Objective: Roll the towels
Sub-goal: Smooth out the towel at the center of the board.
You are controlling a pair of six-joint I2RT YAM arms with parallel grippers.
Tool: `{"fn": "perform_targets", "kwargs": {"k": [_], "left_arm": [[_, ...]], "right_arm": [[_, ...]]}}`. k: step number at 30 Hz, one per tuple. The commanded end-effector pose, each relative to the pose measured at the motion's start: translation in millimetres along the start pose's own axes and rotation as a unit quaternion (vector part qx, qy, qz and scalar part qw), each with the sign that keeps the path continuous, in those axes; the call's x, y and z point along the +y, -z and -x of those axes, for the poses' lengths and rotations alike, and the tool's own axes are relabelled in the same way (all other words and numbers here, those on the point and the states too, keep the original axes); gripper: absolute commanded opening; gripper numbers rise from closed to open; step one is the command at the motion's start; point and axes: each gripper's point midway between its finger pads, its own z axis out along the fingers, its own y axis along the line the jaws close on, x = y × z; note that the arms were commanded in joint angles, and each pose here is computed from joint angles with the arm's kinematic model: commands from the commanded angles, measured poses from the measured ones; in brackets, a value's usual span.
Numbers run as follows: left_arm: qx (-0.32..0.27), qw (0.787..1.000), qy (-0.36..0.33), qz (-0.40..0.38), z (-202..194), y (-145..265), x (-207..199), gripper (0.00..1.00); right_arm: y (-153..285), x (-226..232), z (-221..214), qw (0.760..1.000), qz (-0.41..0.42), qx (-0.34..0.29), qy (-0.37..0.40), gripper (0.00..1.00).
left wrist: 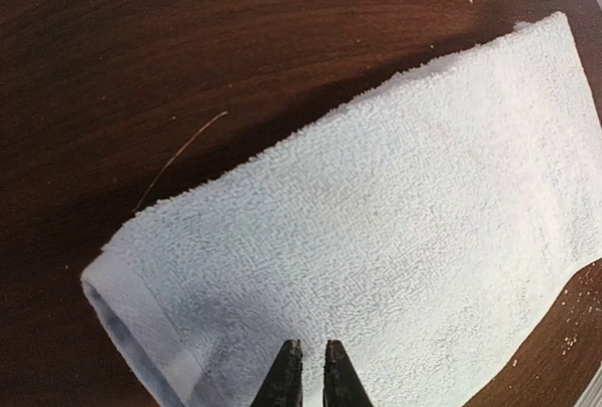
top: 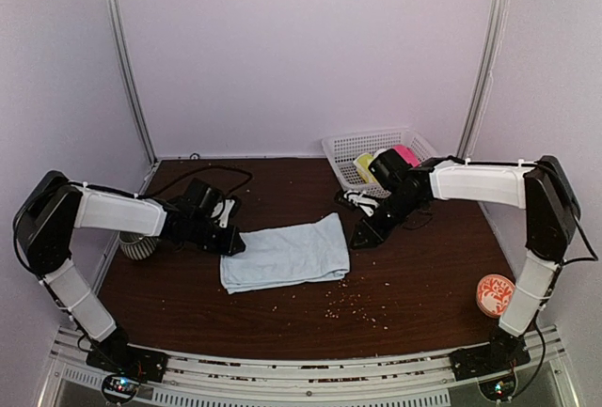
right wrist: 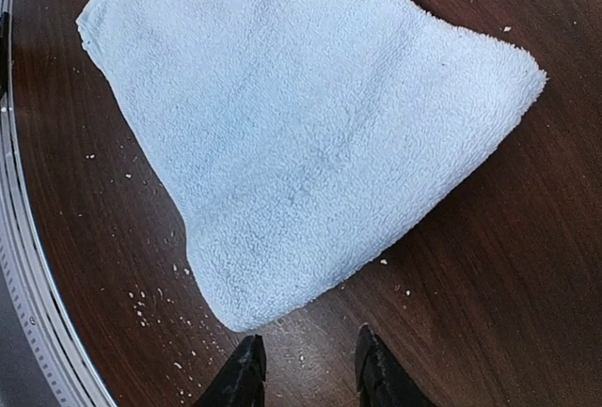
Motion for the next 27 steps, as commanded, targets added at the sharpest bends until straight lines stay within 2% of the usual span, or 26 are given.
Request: {"fn": "perform_targets", "kwargs": {"k": [1,6,17,20,23,27], "left_arm": [[-0.001,0.999,0.006,0.045,-4.4,-0.4,15.7,0.09],[0.011,0.995,0.013,0.098,-19.1,-0.1,38.6,0.09],[0.023,0.995,0.017,0.091,-25.0,-8.1,38.2,0.08],[0.020,0.996,0.016,0.083,-24.3,-8.6,35.7,0.08],[0.023,0.996,0.012,0.085,-25.6,-9.4,36.8,0.08],[0.025,0.996,0.008,0.091,-26.8,-8.4,38.5,0.07]], "right_arm": [[-6.3,-7.1,0.1,1.000,-0.002,0.003,-0.007,0.36],[-16.7,-14.2,14.7,0.998,0.040,-0.005,-0.051,0.38],[-47.8,-18.6,19.7,0.983,0.115,0.041,-0.136,0.42],[-46.1,-16.6,17.5,0.981,0.121,0.045,-0.145,0.36],[-40.8,-19.7,16.2,0.981,0.110,0.047,-0.156,0.19],[-17.2,-47.4,12.1,0.985,0.025,0.027,-0.168,0.15]]}}
